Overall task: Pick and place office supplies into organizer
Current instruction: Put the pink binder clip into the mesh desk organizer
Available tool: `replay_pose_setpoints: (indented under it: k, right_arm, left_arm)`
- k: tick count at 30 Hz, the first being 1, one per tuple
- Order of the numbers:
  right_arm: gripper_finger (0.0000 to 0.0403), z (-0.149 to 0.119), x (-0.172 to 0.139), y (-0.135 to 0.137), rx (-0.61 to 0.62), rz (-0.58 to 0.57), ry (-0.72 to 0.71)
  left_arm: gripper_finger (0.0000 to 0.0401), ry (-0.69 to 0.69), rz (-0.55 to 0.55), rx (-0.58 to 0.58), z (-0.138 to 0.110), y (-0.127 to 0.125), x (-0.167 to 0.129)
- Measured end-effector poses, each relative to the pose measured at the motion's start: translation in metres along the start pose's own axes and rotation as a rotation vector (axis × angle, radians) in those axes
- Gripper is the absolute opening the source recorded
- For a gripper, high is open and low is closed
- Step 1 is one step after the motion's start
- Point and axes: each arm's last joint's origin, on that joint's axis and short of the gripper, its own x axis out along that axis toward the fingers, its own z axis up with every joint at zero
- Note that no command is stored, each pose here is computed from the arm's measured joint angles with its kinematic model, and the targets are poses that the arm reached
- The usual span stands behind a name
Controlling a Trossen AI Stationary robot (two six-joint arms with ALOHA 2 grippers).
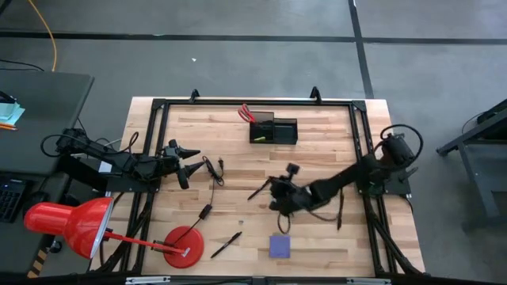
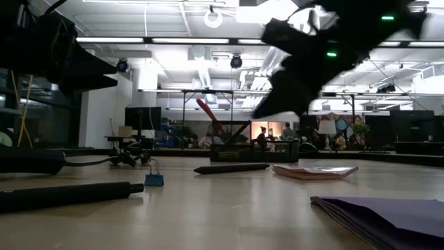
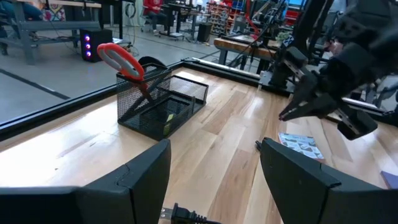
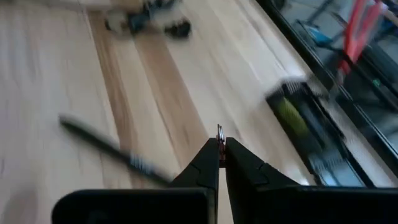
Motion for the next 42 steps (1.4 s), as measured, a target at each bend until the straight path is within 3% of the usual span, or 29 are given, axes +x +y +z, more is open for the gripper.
replay_pose_setpoints:
  k: [12,24,42]
  right_arm:
    - [0.0002,0.04,0.062,-0.068,0.05,0.08,-0.018]
    - [0.0003,0.02,0.109,-0.151,0.195,0.094,0.137]
    - [0.0005,0.007,0.122,-0.185,0.282,0.161,0.189]
  left_arm:
    - [0.0232,0.0,0.0,0.0,0.0,0.0,0.0]
    - [0.0232,0.0,0.0,0.0,0.0,0.0,0.0]
    - [0.0232,0.0,0.0,0.0,0.0,0.0,0.0]
